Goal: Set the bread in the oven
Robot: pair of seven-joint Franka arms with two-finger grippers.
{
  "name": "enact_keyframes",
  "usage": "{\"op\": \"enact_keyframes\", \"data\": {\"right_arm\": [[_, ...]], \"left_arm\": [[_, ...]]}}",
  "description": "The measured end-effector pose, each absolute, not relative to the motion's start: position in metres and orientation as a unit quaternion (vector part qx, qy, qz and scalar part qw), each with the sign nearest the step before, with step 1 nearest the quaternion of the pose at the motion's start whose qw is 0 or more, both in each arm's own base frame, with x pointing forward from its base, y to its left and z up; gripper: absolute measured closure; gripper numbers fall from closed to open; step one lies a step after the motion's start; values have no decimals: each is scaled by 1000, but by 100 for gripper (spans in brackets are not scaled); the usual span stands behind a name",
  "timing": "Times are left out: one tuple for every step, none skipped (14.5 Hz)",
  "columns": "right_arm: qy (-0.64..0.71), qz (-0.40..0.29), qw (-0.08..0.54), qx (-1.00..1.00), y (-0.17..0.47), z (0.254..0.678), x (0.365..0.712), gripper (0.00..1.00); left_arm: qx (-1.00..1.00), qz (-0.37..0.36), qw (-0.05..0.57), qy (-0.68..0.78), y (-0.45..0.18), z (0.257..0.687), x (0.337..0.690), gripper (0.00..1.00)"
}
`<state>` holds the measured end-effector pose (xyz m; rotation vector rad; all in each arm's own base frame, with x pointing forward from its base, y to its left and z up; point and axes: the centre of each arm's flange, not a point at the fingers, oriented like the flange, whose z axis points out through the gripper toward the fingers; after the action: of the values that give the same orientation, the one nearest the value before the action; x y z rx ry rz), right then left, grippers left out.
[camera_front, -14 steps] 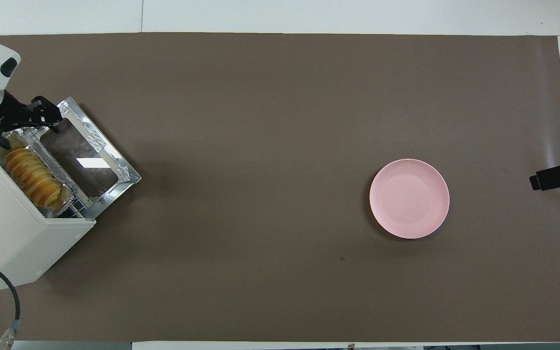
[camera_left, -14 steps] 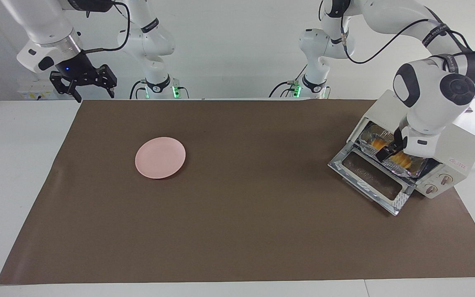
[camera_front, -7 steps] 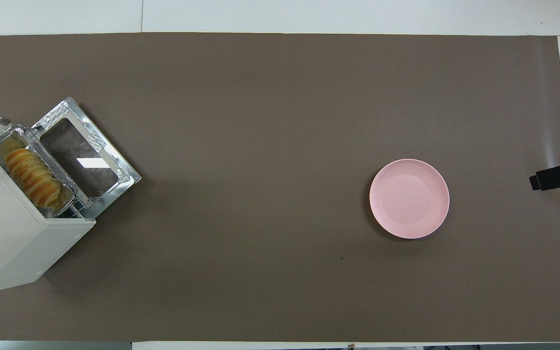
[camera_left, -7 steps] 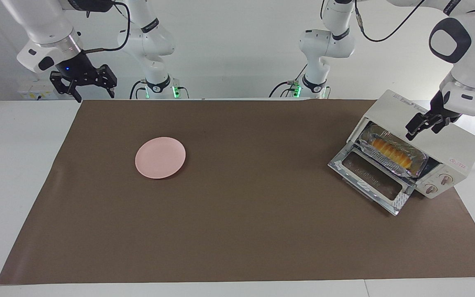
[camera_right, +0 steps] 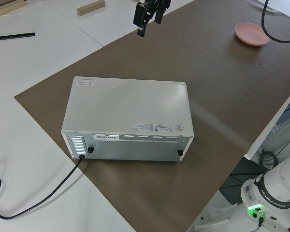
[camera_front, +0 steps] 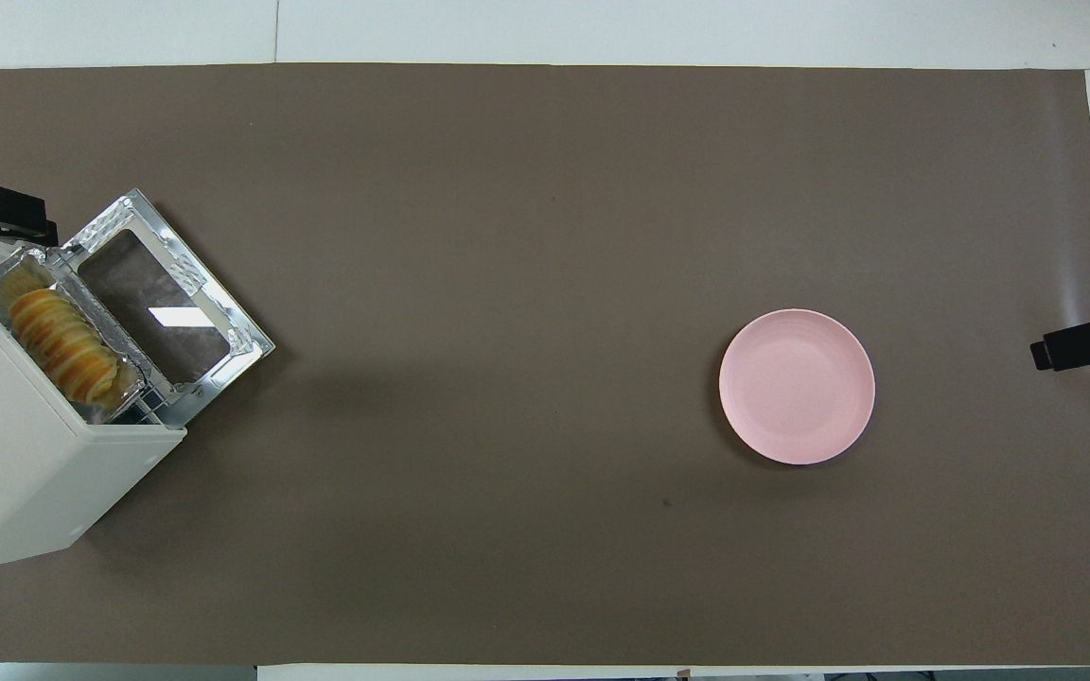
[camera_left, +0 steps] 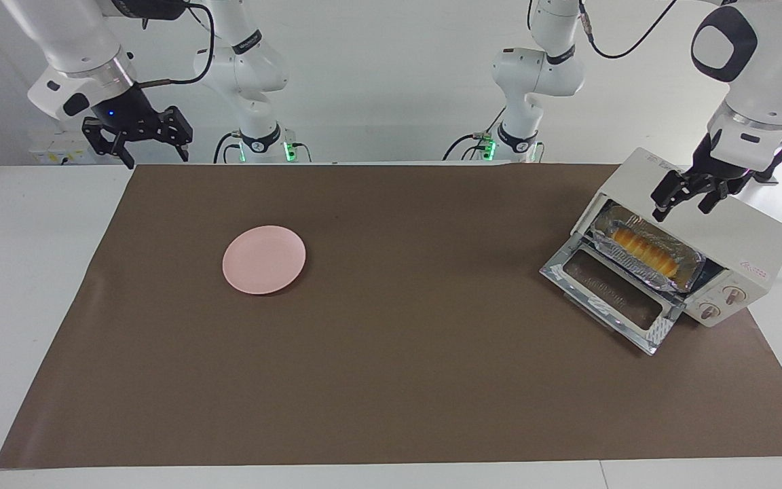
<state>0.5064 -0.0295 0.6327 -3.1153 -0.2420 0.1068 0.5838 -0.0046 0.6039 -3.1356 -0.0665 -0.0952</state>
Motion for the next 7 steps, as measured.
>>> {"op": "enact_keyframes", "data": {"right_arm": [[-77, 34, 8, -996, -30, 633, 506, 0], [-77, 34, 8, -996, -30, 633, 506, 0], [-77, 34, 8, -996, -30, 633, 506, 0], [-77, 34, 8, -996, -30, 633, 506, 0], [-77, 34, 8, -996, -30, 633, 506, 0], [-77, 34, 8, -996, -30, 633, 506, 0], [-77, 34, 8, -996, -30, 633, 506, 0]], "left_arm": [[-1000, -23, 2, -18, -9, 603, 582, 0], [-1000, -17, 1, -14, -13, 602, 581, 0], [-1000, -15, 0, -10, -17, 603, 579, 0], [-1000, -16, 0, -6, -21, 605, 578, 0], [-1000, -19, -2, -3, -23, 608, 576, 0], [-1000, -21, -4, 0, -25, 612, 574, 0], [-1000, -22, -6, 3, -27, 615, 571, 0]]}}
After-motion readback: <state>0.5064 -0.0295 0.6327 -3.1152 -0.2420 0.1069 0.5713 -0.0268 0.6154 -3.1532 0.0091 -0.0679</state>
